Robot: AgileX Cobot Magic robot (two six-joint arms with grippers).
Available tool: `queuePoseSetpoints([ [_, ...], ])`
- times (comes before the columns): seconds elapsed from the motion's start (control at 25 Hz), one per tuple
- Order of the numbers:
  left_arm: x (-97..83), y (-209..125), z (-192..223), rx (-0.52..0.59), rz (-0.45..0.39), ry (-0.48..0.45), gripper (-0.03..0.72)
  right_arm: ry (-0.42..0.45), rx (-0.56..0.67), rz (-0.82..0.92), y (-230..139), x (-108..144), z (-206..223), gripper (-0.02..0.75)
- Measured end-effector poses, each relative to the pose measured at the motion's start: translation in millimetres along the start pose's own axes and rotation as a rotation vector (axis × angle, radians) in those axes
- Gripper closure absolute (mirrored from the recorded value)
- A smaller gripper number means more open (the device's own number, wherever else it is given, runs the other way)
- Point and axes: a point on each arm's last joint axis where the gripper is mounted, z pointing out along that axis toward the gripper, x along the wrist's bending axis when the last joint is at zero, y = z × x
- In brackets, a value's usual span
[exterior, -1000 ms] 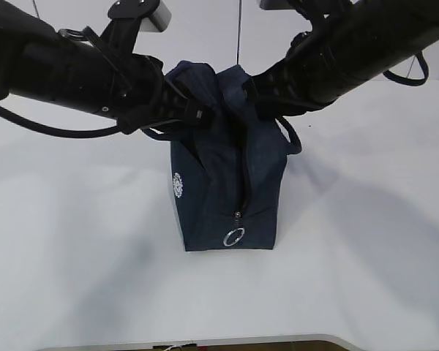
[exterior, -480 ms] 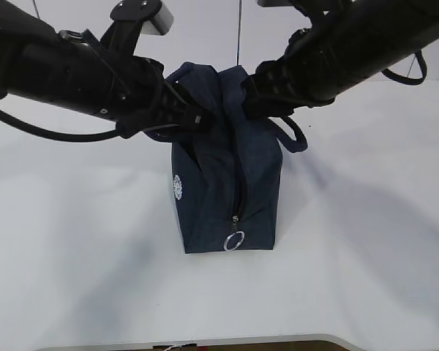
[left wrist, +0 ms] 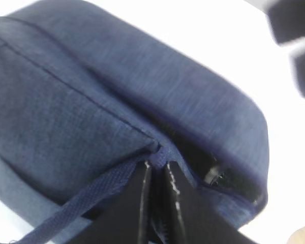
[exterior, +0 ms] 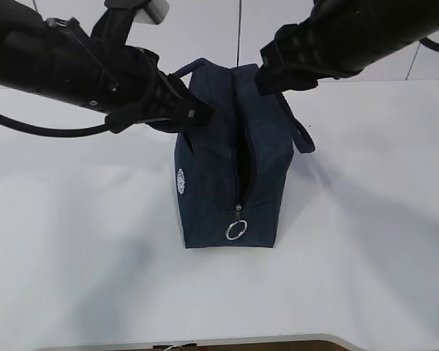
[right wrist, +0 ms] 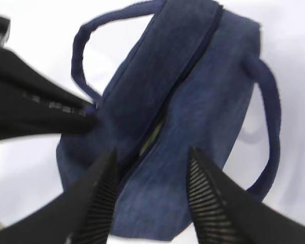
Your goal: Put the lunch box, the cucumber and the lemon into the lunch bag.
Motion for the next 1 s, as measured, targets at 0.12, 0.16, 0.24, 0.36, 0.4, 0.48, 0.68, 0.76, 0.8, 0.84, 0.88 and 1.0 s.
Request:
queuePoseSetpoints([
  [0.12, 4.6, 0.5, -3.8, 0.001, -0.005, 0.001, 0.687, 0.027, 0.078, -0.061, -7.2, 3.5, -8.0, 0.370],
  [0.16, 5.5, 0.2, -4.3, 0.003, -0.005, -0.001, 0.687, 0.037, 0.101, -0.090, -9.3, 4.6, -10.3, 0.370],
  [0.24, 6.6, -0.1, -4.8, 0.006, -0.006, -0.002, 0.687, 0.063, 0.148, -0.135, -13.9, 7.1, -14.8, 0.370],
  [0.36, 6.0, -0.3, -4.8, 0.009, -0.006, -0.009, 0.687, 0.105, 0.164, -0.162, -15.6, 11.2, -19.3, 0.370],
  [0.4, 6.0, -0.3, -4.8, 0.009, -0.006, -0.009, 0.687, 0.115, 0.160, -0.165, -15.9, 12.4, -20.7, 0.370],
  [0.48, 5.9, -0.4, -4.8, 0.010, -0.006, -0.010, 0.687, 0.140, 0.153, -0.165, -17.6, 14.9, -21.7, 0.370],
  [0.68, 5.9, -0.5, -4.8, 0.010, -0.004, -0.010, 0.687, 0.236, 0.163, -0.166, -37.2, 22.6, -13.5, 0.370],
  [0.76, 5.9, -0.5, -4.8, 0.010, -0.004, -0.010, 0.687, 0.277, 0.173, -0.171, -48.7, 25.3, -7.2, 0.370],
  [0.8, 5.9, -0.5, -4.8, 0.010, -0.004, -0.010, 0.687, 0.301, 0.176, -0.175, -55.0, 27.2, -4.9, 0.370],
  [0.84, 5.9, -0.5, -4.8, 0.010, -0.004, -0.010, 0.687, 0.323, 0.178, -0.180, -61.2, 28.9, -3.0, 0.370],
  [0.88, 5.7, -0.5, -4.8, 0.011, -0.004, -0.012, 0.687, 0.344, 0.179, -0.185, -66.8, 30.5, -1.3, 0.370],
  [1.0, 5.8, -0.5, -4.8, 0.011, -0.004, -0.011, 0.687, 0.386, 0.160, -0.195, -78.4, 34.5, -0.4, 0.370],
])
